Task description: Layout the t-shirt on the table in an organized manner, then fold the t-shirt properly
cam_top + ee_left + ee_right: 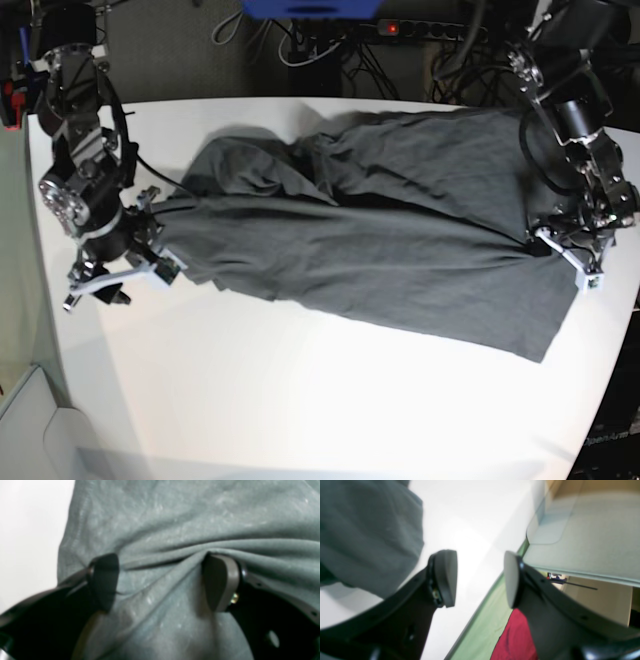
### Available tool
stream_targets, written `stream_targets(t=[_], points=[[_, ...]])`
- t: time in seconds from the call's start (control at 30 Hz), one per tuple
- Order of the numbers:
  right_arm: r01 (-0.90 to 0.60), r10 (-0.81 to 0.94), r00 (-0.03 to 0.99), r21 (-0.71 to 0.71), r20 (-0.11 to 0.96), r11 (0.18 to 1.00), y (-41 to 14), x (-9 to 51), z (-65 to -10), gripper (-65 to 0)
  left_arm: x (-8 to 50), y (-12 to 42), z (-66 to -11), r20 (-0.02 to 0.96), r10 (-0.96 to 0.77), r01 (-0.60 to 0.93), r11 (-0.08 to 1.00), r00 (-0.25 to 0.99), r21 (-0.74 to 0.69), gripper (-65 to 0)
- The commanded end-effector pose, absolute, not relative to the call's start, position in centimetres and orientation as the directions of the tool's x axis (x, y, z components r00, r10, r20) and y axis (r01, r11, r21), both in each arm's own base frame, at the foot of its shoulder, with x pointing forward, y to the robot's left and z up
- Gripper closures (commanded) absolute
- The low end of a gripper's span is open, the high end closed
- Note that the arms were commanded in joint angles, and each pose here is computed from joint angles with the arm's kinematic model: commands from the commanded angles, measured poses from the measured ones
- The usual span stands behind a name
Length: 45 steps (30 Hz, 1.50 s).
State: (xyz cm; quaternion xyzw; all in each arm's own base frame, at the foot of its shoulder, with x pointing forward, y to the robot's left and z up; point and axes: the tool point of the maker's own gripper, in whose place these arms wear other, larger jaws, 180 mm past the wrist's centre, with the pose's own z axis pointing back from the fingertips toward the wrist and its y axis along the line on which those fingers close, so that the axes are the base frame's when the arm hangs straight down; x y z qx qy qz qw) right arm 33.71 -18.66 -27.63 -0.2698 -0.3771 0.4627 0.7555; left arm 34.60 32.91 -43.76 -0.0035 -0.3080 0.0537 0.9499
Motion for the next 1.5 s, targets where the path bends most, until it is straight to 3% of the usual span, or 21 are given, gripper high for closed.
stream_targets(t=[0.0, 0.1, 0.37, 0.63, 1.23, 1.47], points=[[-0.472, 0.906, 0.269, -0.775, 0.327, 0.42, -18.6, 34.0, -26.6, -30.6, 32.2, 31.8, -46.1, 0.47, 0.098, -0.084, 0.995, 0.877, -0.05, -51.2], [-0.472, 0.898, 0.267, -0.766, 0.349, 0.437, -17.9, 34.1, -26.7, -30.6, 32.2, 31.8, -46.1, 0.47, 0.098, -0.084, 0.995, 0.877, -0.05, -51.2], [-0.408, 0.81, 0.273, -0.7, 0.519, 0.586, -14.4, 40.3, -24.7, -30.6, 32.1, 31.1, -46.4, 0.466, 0.1, -0.08, 0.995, 0.879, -0.062, -51.2], [-0.525, 0.756, 0.49, -0.545, 0.435, 0.654, -13.9, 45.5, -30.7, -30.2, 31.3, 30.8, -47.1, 0.451, 0.1, -0.079, 0.995, 0.887, -0.065, -51.2], [-0.65, 0.757, 0.534, -0.39, 0.376, 0.652, -11.8, 39.2, -40.0, -30.6, 30.5, 30.8, -47.4, 0.44, 0.099, -0.08, 0.995, 0.892, -0.061, -51.2], [-0.752, 0.824, 0.48, -0.343, 0.3, 0.563, -9.2, 35.9, -43.5, -29.8, 30.5, 30.8, -47.5, 0.439, 0.099, -0.08, 0.995, 0.893, -0.061, -51.2]])
